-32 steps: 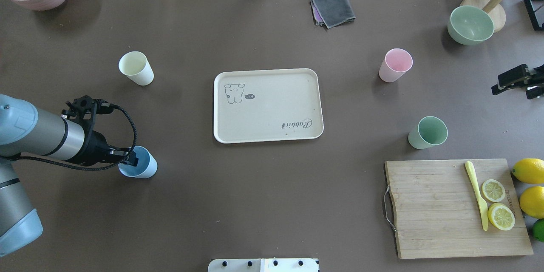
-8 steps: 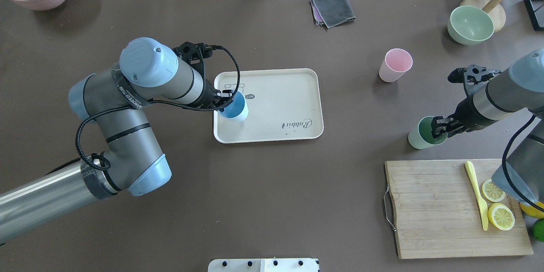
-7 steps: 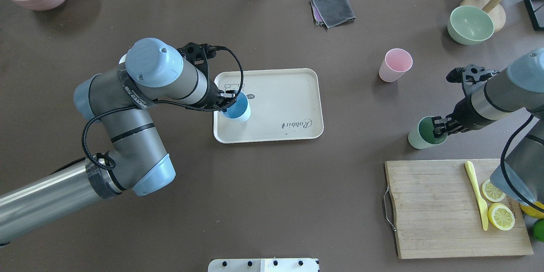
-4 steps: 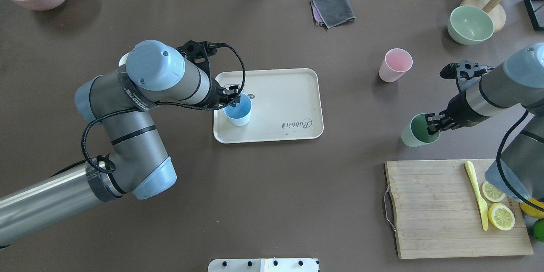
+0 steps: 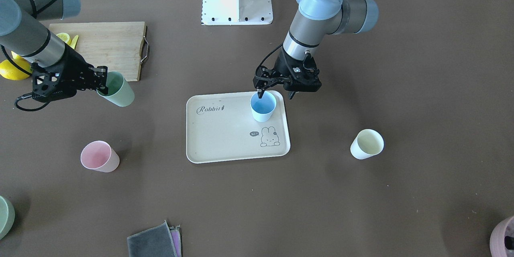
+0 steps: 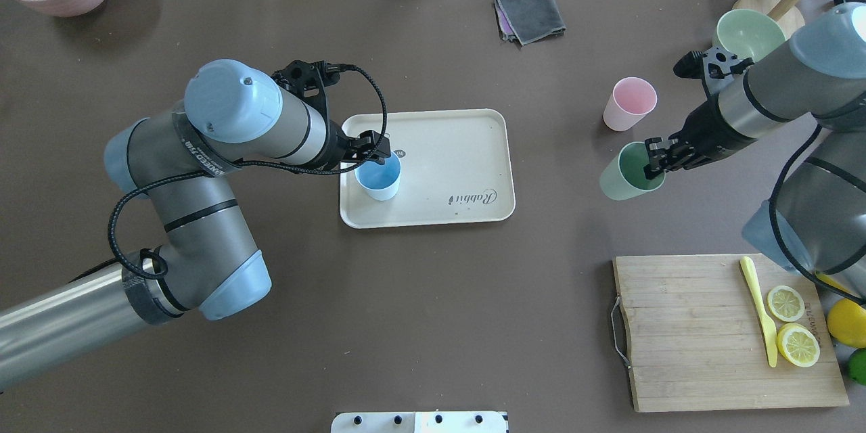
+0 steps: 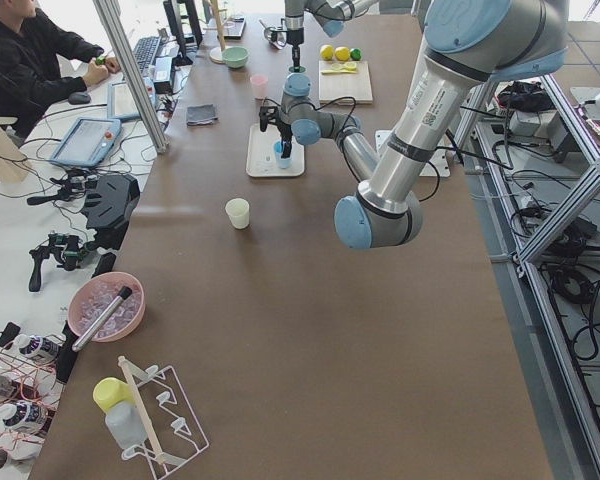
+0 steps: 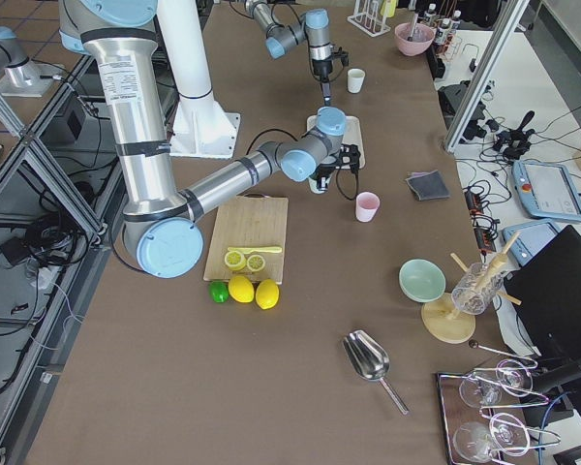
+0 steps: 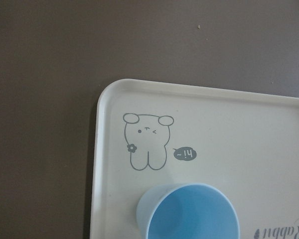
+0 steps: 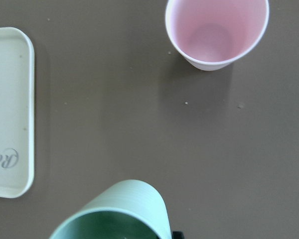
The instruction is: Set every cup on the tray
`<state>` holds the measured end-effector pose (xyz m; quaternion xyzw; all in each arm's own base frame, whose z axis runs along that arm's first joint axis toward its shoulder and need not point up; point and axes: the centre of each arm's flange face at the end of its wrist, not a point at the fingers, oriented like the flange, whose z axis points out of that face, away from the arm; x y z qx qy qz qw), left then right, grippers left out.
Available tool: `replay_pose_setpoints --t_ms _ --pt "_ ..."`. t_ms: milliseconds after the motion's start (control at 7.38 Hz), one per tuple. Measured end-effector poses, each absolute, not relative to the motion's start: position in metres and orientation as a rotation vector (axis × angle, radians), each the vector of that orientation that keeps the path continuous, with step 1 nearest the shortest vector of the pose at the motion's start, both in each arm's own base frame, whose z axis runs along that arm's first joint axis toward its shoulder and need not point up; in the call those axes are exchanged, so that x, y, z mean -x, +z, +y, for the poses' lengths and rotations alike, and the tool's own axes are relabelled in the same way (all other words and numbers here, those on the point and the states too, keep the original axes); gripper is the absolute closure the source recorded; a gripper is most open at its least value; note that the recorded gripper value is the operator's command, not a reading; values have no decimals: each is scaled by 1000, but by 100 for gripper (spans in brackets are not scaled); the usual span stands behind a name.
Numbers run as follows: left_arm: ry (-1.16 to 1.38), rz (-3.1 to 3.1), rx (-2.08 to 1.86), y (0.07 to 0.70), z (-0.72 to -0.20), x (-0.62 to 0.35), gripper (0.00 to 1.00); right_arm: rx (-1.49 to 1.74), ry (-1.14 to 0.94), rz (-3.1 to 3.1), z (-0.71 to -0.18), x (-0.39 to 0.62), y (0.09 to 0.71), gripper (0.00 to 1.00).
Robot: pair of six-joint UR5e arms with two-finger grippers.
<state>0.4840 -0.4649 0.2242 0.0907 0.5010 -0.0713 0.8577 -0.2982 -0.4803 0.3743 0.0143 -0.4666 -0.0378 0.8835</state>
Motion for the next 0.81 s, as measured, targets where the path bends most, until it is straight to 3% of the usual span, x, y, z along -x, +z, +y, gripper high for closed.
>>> replay_pose_setpoints --t_ms 271,814 --pt "-49 1005 -265 256 -482 -436 2 -39 -60 -991 -493 328 313 100" --pt "154 801 -325 343 -575 -303 2 -67 -22 -959 -483 429 256 100"
